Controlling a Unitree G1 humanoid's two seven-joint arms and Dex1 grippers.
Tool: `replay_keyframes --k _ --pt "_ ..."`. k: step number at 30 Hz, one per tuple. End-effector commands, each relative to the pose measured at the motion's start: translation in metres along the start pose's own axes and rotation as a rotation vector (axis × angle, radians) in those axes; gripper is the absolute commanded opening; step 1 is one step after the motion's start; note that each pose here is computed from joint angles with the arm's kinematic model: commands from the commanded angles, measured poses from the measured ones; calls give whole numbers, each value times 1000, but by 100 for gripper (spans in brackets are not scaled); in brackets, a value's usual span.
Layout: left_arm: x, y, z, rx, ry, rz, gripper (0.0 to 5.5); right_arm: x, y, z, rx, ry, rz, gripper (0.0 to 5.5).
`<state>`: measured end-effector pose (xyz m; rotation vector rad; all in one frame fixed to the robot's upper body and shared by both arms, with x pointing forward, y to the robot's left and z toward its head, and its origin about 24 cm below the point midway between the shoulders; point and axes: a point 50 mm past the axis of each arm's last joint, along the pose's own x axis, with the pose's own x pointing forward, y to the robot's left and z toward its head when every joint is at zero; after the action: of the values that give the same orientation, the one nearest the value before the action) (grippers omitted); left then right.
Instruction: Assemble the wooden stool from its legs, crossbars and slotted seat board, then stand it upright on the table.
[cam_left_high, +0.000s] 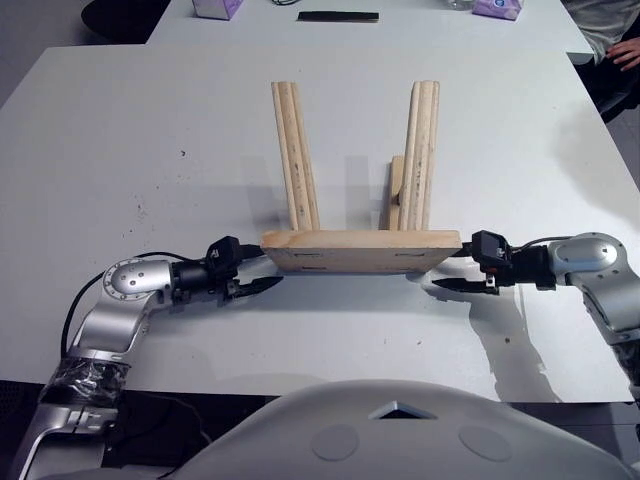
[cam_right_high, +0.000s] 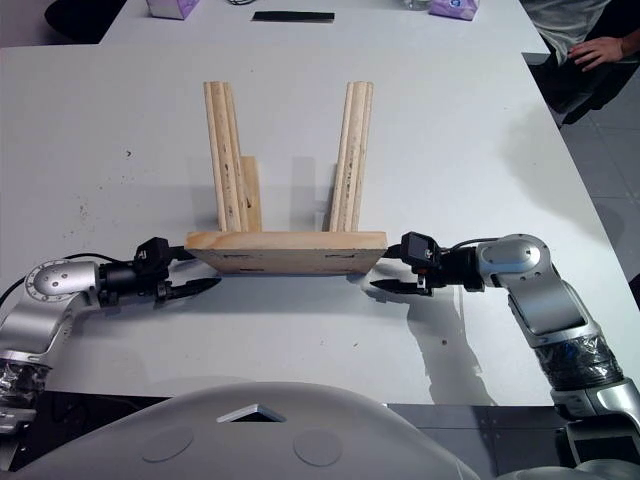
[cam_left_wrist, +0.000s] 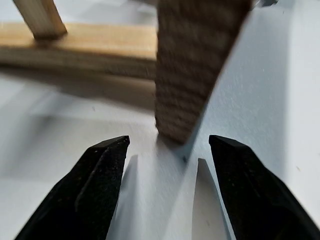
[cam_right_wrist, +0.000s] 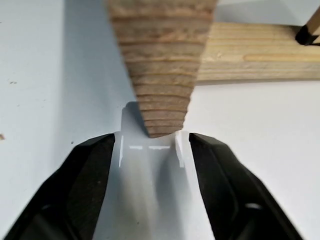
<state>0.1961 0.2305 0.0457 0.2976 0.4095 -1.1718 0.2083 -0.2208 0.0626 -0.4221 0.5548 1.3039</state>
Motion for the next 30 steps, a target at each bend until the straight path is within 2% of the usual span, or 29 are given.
replay_keyframes --k 1,10,14,18,24,26,28,30 --pt "2 5 3 43 3 -21 297 5 -6 8 -13 -19 13 271" --pt "17 10 7 102 -37 -71 297 21 -8 11 -20 -45 55 271" --pt "21 8 6 99 -55 -106 244 23 -11 10 20 -72 59 220" --pt "17 4 8 70 -73 -148 167 18 -9 10 81 -111 106 152" --pt "0 0 21 -89 -117 -180 149 5 1 29 188 -219 224 152" --pt "-12 -1 41 -262 -241 -185 149 -9 5 49 302 -348 271 152" --pt "-25 8 85 -474 -584 -151 149 -30 1 88 457 -623 339 152" --pt "-36 16 125 -596 -904 -122 149 -49 -7 125 518 -880 386 152"
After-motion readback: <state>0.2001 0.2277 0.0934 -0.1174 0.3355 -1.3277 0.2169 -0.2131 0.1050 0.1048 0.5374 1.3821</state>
